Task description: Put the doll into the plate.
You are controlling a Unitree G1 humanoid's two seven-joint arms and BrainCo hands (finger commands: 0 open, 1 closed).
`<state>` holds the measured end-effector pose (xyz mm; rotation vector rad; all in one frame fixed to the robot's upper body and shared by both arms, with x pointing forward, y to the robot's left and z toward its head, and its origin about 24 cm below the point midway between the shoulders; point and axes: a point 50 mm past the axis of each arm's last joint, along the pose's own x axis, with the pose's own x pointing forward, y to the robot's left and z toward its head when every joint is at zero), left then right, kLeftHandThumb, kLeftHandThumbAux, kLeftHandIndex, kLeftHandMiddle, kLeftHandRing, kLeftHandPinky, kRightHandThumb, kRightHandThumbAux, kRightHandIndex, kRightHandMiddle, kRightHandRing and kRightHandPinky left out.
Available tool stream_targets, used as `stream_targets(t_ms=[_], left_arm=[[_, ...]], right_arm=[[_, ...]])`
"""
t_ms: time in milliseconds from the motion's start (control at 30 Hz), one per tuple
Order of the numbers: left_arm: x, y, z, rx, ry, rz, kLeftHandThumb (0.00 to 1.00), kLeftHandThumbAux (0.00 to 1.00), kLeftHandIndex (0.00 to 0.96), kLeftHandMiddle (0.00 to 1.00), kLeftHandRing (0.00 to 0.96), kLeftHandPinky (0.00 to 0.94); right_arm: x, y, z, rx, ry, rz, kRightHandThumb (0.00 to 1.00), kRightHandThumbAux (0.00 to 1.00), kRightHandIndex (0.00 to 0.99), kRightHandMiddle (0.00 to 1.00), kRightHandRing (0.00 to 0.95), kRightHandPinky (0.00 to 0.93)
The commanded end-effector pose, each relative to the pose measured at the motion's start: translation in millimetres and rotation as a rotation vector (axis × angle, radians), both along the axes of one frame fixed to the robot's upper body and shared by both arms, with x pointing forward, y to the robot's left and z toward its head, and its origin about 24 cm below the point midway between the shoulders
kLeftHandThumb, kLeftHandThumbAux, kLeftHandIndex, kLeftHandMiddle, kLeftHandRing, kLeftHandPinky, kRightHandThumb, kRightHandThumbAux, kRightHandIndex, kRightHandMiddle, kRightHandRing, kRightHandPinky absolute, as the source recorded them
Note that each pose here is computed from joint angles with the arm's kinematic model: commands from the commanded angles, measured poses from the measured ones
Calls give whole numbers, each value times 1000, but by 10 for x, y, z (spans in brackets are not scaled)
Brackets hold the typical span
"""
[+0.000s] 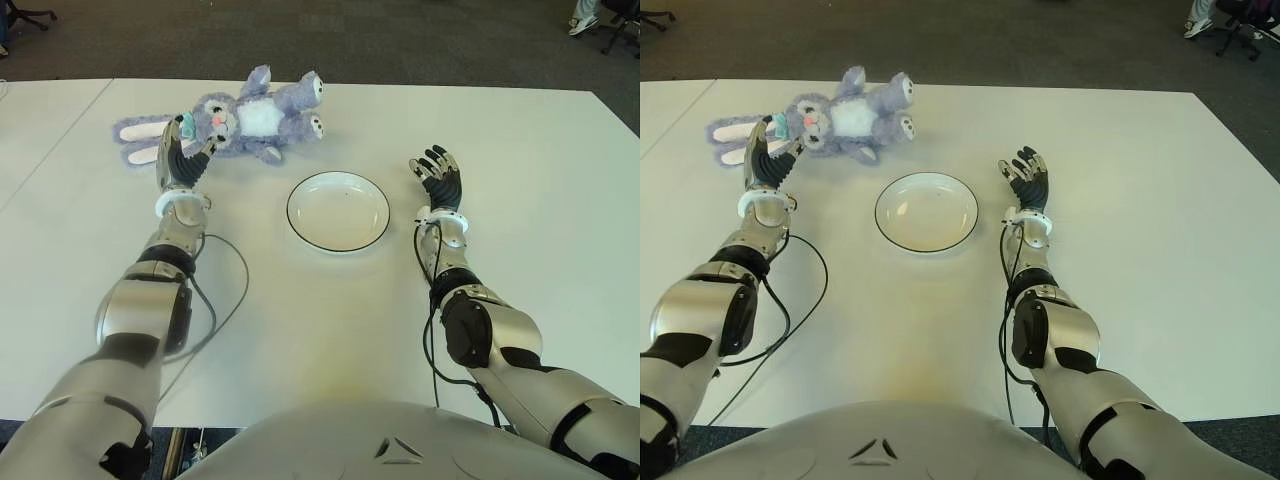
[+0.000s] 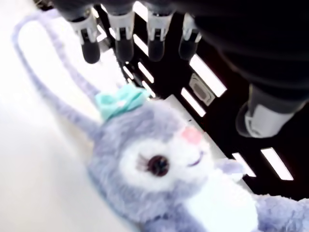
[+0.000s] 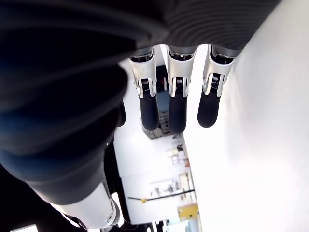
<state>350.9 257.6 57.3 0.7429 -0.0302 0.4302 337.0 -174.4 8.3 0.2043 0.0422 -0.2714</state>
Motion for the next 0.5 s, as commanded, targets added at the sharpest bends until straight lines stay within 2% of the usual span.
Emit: stream_targets(t_ms=[33,133,267,300,400,500], left_arm=[[149,-18,285,165,-54,1,290,437,0,31,72,108],[201,5,435,260,-83,2,261,423,0,24,69,118],[220,24,482,308,-74,1,249,404,0,21,66,126],[231,28,503,327,-66,-3,276,363,0,26,70,136],[283,2,592,403,-54,-24,265,381,0,13,63,142],[305,-24,624,463,-49,-39,293,381,0,8,48,77]], right_arm=[[-844,131,-1024,141,497,-22,282,858,169,199,205,233],[-844,131,-1025,146,499,-24,284,859,172,203,209,236],[-842,134,-1022,150,495,-28,299,863,180,205,209,233],[-841,137,-1021,152,494,-27,302,864,183,204,208,229],[-840,142,-1020,152,491,-25,308,868,184,201,206,227],[-837,147,-1018,150,490,-23,310,868,186,200,205,228]])
